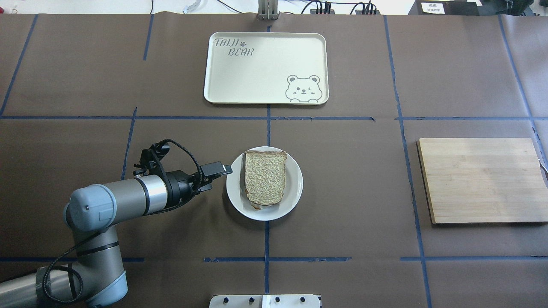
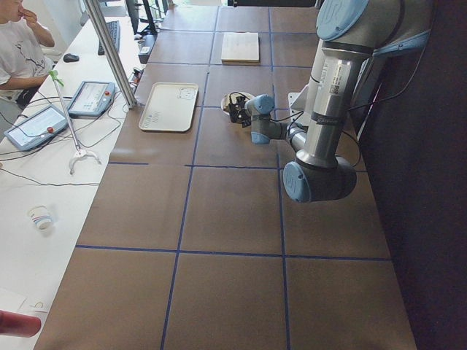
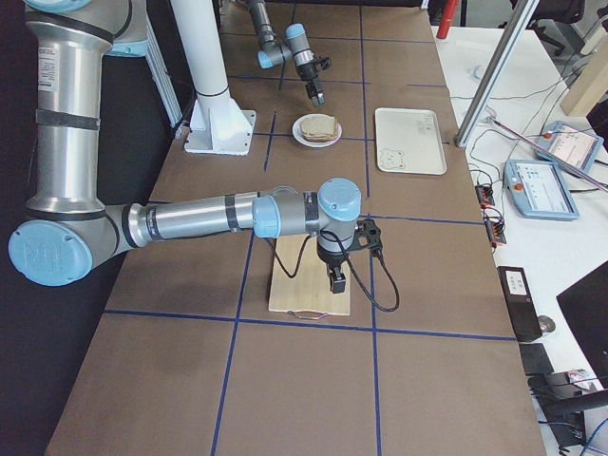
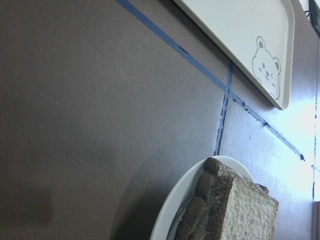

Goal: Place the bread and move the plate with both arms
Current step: 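Grip the white plate rim nearest the robot with the left gripper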

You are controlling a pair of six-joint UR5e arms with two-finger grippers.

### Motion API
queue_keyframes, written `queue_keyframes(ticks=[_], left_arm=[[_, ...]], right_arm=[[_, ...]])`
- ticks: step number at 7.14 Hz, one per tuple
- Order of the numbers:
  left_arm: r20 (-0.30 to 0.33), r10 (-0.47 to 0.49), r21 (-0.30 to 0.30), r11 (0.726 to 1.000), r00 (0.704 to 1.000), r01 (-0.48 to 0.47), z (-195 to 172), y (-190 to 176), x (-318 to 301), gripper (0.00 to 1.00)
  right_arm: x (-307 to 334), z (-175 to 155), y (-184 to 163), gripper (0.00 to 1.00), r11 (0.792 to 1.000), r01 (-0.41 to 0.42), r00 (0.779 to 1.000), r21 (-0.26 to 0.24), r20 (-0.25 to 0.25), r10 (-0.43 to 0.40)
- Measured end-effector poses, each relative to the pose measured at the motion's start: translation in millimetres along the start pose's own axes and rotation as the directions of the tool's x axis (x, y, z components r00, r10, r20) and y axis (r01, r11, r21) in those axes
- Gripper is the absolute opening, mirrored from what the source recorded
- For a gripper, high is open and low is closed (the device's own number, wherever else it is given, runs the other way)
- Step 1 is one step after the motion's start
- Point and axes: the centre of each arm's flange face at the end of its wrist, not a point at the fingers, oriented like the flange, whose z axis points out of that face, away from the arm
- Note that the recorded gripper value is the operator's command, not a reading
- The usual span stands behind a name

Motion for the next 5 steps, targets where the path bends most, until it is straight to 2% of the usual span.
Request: queue_keyframes(ticks=[2,4,5], left_arm=[[-0.038,-0.085,0.0,0.996,0.996,0.086,12.7,7.2,-1.3,0.94],[-0.04,-0.133,0.004,0.991,0.99,0.134,29.1,22.7,-4.3,0.86],[-0.035,-0.139,0.004,0.99,0.99,0.139,33.3,28.4,-7.2,0.71]], right_arm=[[-1.0,-0.6,-1.2,1.0,1.0,0.001,1.0,0.001,-0.001,-0.001],[-0.5,-0.4,-1.2,1.0,1.0,0.0,1.0,0.001,-0.003,0.0],[-0.3,-0.5,-1.2,1.0,1.0,0.0,1.0,0.001,-0.005,0.0]])
